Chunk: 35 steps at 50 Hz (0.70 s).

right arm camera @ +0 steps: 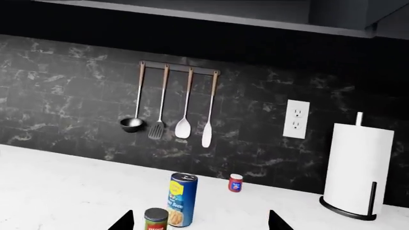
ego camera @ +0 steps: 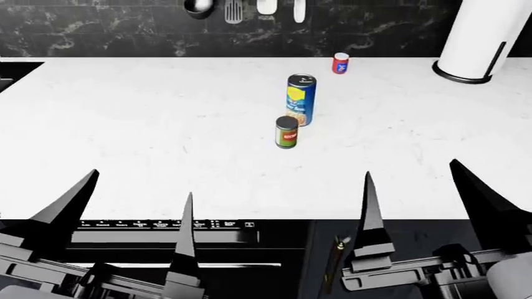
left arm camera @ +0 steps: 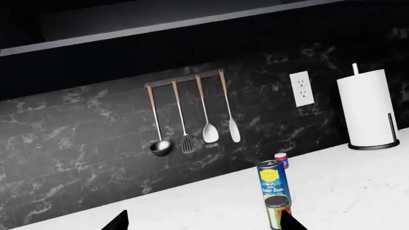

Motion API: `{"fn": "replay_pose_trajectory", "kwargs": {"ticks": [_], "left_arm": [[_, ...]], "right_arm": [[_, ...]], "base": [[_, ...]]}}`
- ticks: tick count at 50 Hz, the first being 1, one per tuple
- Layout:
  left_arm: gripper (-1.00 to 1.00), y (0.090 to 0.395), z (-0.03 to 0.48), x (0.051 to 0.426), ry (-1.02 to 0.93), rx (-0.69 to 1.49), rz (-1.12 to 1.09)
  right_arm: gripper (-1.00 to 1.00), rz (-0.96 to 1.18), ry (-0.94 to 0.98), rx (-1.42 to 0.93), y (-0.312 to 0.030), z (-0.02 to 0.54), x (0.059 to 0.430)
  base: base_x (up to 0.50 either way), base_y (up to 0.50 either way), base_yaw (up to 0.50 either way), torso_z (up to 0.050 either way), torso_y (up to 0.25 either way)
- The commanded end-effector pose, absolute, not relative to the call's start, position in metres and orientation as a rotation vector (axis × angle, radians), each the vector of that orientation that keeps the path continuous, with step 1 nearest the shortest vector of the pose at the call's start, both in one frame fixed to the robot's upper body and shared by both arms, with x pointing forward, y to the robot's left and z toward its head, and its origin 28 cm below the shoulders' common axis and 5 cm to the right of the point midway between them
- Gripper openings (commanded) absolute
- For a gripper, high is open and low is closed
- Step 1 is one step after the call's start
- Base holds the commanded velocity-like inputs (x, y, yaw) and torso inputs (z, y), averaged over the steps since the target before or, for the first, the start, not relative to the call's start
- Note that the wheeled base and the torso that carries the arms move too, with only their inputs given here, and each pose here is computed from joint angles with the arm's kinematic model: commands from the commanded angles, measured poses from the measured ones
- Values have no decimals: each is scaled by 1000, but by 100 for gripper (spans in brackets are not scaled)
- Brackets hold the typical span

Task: Pick the cans from the counter and place them in their designated side in the cabinet.

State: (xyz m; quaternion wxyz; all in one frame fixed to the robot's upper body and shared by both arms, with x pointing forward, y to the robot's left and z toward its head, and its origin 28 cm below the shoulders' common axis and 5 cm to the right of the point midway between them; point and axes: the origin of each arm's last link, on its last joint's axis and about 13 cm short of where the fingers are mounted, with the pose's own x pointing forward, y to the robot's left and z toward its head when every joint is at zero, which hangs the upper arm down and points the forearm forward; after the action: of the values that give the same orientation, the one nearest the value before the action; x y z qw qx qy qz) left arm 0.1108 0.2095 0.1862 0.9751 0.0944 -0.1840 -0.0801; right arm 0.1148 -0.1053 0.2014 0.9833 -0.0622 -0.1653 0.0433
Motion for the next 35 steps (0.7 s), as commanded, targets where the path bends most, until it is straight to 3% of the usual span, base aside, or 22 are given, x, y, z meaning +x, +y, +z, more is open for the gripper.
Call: {"fn": "replay_pose_trajectory", "kwargs": {"ticks": [1, 32, 35], "left_arm": [[100, 209, 184, 109, -361, 190, -161], [100, 208, 184, 110, -356, 188, -167], [100, 207, 184, 110, -355, 187, -168]], "right_arm": [[100, 106, -323, -126, -104, 197, 112], [100, 123, -319, -124, -101, 197, 112], [100, 121, -320, -120, -101, 196, 112]], "base": [[500, 0, 0, 0, 0], [500, 0, 0, 0, 1], [0, 0, 0, 0, 4]]}}
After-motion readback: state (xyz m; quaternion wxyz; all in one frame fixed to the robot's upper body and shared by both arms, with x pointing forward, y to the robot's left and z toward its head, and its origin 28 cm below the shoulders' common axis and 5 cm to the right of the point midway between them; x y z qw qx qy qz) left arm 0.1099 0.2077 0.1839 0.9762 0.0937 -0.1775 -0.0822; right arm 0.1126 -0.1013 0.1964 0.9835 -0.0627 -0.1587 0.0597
